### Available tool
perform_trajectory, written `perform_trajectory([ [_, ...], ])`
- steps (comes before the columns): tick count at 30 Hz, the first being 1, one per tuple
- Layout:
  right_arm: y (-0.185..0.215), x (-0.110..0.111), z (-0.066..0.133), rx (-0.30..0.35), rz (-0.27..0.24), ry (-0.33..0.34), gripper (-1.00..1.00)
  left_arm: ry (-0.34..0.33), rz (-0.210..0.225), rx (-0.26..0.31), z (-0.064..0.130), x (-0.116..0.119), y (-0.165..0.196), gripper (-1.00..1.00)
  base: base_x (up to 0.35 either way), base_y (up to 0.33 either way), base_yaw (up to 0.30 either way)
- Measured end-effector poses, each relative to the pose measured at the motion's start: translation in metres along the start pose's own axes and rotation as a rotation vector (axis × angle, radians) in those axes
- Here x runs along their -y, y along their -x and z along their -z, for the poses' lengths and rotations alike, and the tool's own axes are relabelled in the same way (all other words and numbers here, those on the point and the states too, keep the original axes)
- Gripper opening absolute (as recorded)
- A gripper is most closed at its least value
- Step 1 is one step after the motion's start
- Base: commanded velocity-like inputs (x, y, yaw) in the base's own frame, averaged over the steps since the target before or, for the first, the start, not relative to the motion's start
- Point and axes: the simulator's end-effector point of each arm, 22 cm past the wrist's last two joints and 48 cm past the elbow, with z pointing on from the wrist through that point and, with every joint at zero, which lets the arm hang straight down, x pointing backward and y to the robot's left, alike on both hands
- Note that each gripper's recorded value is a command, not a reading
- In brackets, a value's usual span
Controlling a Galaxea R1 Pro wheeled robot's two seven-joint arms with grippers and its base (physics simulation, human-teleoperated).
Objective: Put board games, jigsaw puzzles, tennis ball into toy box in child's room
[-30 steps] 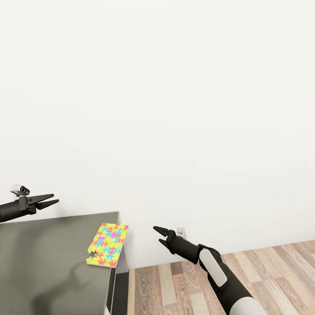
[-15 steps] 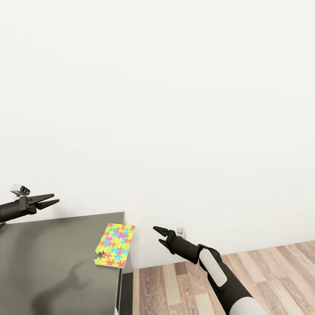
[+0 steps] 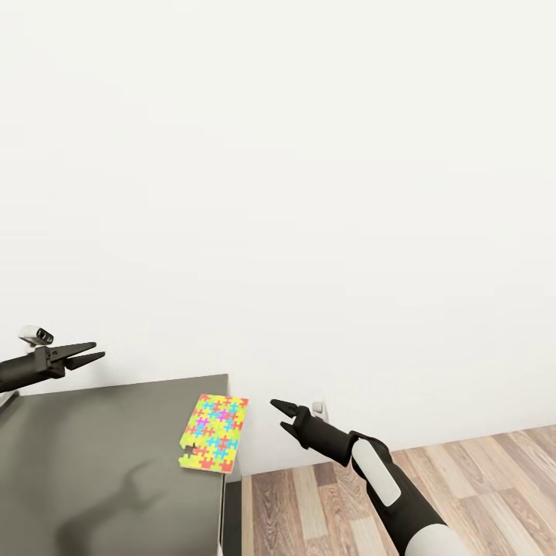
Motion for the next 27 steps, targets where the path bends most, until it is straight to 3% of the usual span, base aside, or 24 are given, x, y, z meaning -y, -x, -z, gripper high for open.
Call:
perform_trajectory([
  [12, 0.0, 0.0, 0.0, 0.001, 0.0, -0.001, 1.0, 0.003, 0.007, 0.002, 0.002, 0.0, 0.001, 1.0, 0.0, 0.003, 0.0],
  [27, -0.005, 0.025, -0.003, 0.0, -0.001, -0.001, 1.0, 0.003, 0.013, 0.002, 0.001, -0.019, -0.016, 1.0, 0.0, 0.0, 0.0],
])
